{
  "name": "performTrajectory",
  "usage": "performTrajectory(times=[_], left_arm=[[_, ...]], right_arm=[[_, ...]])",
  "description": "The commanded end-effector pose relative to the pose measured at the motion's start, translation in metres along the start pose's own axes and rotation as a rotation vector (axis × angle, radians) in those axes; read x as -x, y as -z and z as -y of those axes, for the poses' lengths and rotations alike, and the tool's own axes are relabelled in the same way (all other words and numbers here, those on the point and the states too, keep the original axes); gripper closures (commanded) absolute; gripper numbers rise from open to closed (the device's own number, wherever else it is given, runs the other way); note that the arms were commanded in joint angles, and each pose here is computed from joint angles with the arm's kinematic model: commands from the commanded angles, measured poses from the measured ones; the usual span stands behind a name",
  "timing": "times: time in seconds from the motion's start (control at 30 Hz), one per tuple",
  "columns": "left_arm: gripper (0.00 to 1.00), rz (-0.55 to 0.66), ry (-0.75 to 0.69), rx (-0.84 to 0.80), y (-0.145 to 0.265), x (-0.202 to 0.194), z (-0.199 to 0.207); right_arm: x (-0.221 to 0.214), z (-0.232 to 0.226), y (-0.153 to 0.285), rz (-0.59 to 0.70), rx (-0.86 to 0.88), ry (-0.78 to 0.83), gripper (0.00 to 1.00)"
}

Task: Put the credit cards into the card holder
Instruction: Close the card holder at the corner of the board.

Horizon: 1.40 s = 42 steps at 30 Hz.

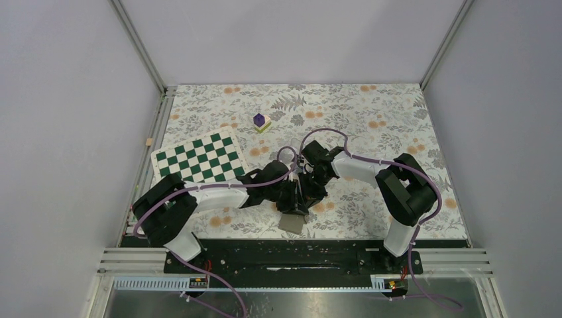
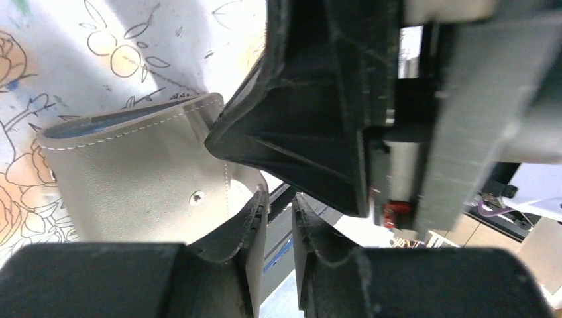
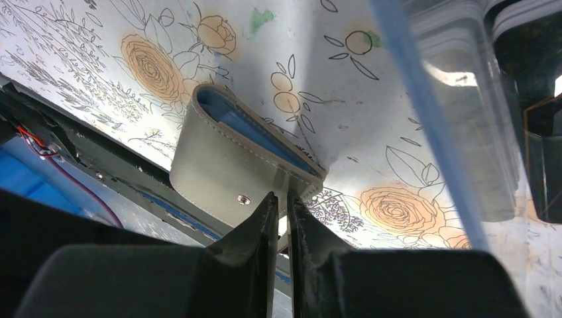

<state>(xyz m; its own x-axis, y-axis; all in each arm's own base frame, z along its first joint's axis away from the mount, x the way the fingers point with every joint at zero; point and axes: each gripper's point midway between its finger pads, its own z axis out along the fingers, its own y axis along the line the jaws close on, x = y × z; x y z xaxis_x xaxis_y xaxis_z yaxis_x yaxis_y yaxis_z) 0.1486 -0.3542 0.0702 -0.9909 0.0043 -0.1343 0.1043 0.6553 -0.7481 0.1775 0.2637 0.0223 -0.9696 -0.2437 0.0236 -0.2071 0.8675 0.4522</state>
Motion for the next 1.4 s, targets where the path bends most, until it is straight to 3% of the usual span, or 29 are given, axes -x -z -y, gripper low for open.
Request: performTrajectory(times=[0.0,0.2,0.53,1.37], left_arm=[[0.8,-0.012,-0.027,-0.011,-0.007,-0.002,0.01],[0.85,-0.031,-0.041,0.032,-0.011,-0.006,0.005],[1.0,-0.005,-0.052,0.07,-0.006,-0.002,0.001],[1.0,0.078,-0.044,0.23,0.013,0.01,-0.035]], right_arm=[[-0.025,0.022,-0.014,-0.108,-0.084,-0.065,0.84],[-0.024,0.022,-0.014,-0.109,-0.082,-0.067,0.84],[-0.025,0.023,-0.015,-0.112,-0.083,-0.067,0.84],[-0.025,0.023,-0.014,-0.108,-0.085,-0.067,0.84]])
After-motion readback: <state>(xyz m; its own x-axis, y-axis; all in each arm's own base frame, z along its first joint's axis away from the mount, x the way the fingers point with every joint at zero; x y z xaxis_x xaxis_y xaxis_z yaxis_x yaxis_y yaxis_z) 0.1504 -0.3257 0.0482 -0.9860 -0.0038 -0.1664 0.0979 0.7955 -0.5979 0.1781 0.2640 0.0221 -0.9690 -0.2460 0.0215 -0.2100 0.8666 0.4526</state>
